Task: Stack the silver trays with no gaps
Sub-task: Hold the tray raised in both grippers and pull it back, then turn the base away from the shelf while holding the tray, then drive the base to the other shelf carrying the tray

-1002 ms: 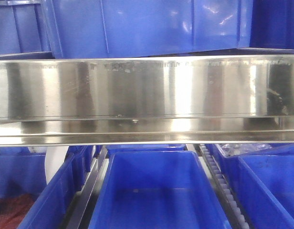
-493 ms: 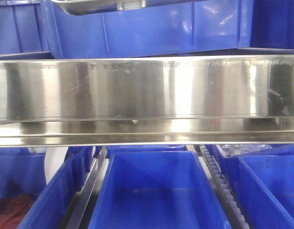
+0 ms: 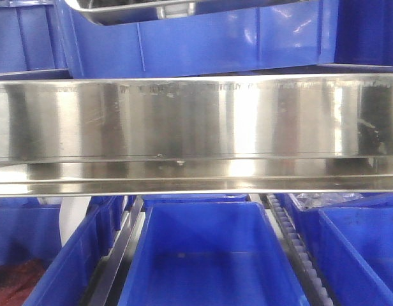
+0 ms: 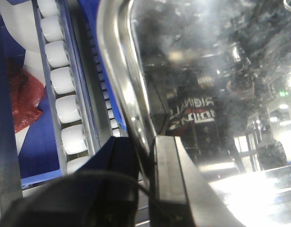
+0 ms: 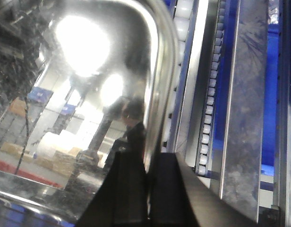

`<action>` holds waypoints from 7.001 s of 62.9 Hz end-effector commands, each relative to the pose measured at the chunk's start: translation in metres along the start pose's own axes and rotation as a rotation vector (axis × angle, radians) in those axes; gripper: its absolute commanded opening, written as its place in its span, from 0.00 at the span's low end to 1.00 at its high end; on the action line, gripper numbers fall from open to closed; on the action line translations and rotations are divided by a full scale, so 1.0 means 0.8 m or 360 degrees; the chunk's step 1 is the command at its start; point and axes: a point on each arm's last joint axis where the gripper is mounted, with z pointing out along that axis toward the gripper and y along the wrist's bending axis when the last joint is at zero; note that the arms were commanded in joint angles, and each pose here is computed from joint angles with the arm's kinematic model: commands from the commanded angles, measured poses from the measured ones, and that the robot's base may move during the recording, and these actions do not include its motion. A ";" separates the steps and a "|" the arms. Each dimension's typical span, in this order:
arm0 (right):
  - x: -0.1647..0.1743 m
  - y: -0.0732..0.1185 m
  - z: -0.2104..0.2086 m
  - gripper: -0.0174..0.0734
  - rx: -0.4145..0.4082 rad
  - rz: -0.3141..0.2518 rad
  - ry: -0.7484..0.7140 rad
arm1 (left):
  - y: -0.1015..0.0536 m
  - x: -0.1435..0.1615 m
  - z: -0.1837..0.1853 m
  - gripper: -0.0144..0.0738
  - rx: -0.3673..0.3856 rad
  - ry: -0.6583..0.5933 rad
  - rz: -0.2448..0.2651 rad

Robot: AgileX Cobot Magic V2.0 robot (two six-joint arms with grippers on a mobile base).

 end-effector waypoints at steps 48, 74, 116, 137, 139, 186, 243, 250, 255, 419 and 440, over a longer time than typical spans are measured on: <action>-0.002 0.000 -0.029 0.25 -0.0063 -0.0019 -0.0107 | -0.002 0.004 -0.027 0.11 0.0039 -0.0022 0.0058; -0.002 0.000 -0.029 0.25 -0.0063 -0.0019 -0.0107 | -0.003 0.004 -0.027 0.11 0.0042 -0.0021 0.0057; -0.002 0.000 -0.029 0.25 -0.0063 -0.0019 -0.0107 | -0.003 0.004 -0.027 0.11 0.0042 -0.0021 0.0057; -0.002 0.000 -0.029 0.25 -0.0063 -0.0019 -0.0107 | -0.003 0.004 -0.027 0.11 0.0042 -0.0021 0.0057; -0.002 0.000 -0.029 0.25 -0.0063 -0.0019 -0.0107 | -0.003 0.004 -0.027 0.11 0.0042 -0.0021 0.0057; -0.002 0.000 -0.029 0.25 -0.0062 -0.0019 -0.0104 | -0.003 0.004 -0.027 0.11 0.0044 -0.0020 0.0056; -0.002 0.000 -0.029 0.25 -0.0062 -0.0019 -0.0104 | -0.003 0.004 -0.027 0.11 0.0050 -0.0018 0.0055; -0.002 0.000 -0.029 0.25 -0.0062 -0.0019 -0.0104 | -0.004 0.005 -0.027 0.11 0.0065 -0.0013 0.0051; -0.002 0.000 -0.029 0.25 -0.0062 -0.0019 -0.0104 | -0.005 0.005 -0.027 0.11 0.0072 -0.0010 0.0049; -0.001 0.000 -0.029 0.25 -0.0061 -0.0019 -0.0103 | -0.018 0.009 -0.027 0.11 0.0261 0.0053 -0.0004; -0.001 0.000 -0.029 0.25 -0.0061 -0.0019 -0.0103 | -0.019 0.009 -0.028 0.11 0.0285 0.0062 -0.0014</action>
